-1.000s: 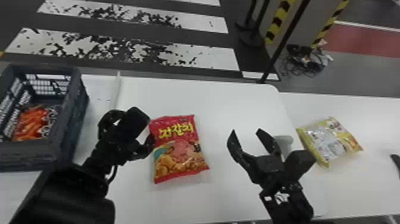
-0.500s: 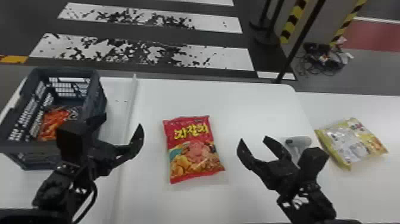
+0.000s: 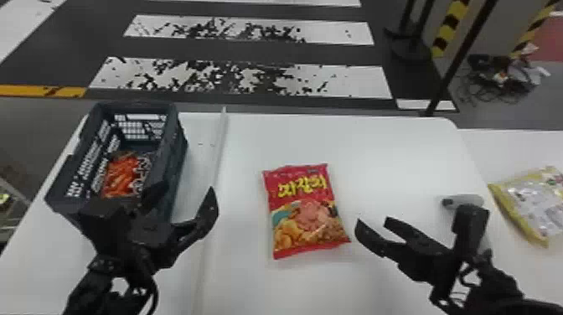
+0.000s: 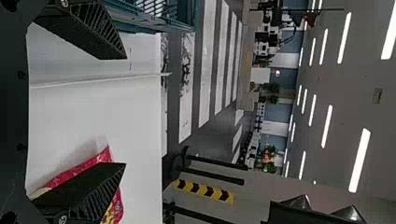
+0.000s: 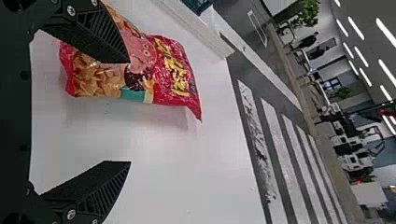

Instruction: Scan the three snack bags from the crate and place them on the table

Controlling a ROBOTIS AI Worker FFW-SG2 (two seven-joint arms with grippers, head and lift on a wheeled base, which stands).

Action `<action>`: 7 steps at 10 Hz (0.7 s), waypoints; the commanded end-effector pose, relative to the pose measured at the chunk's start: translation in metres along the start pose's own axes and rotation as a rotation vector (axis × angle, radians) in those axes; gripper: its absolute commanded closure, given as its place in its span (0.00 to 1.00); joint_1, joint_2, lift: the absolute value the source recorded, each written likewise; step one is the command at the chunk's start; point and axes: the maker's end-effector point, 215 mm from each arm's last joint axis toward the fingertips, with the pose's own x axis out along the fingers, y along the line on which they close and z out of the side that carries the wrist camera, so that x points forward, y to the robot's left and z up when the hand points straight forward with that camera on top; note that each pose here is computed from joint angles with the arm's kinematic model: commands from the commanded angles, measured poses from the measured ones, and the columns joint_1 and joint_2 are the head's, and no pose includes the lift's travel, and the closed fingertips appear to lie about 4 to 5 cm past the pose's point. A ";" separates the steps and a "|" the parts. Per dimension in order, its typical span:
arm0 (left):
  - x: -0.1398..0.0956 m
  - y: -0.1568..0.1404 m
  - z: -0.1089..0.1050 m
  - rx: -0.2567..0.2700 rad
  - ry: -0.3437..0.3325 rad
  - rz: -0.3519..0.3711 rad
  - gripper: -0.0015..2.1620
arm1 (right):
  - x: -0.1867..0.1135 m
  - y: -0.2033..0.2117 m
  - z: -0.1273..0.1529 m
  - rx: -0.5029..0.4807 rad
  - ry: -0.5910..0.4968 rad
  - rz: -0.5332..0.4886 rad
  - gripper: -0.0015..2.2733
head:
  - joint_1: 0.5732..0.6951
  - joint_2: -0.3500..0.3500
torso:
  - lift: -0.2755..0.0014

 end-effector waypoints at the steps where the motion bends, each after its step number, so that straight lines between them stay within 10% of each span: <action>1: -0.001 -0.001 -0.005 -0.008 0.008 -0.006 0.03 | 0.000 -0.003 -0.011 0.088 0.067 0.028 0.05 | 1.00 0.49 | 0.77; 7: 0.005 -0.014 -0.025 -0.010 0.043 -0.046 0.03 | 0.023 0.011 -0.027 0.207 0.170 0.151 0.05 | 1.00 0.51 | 0.77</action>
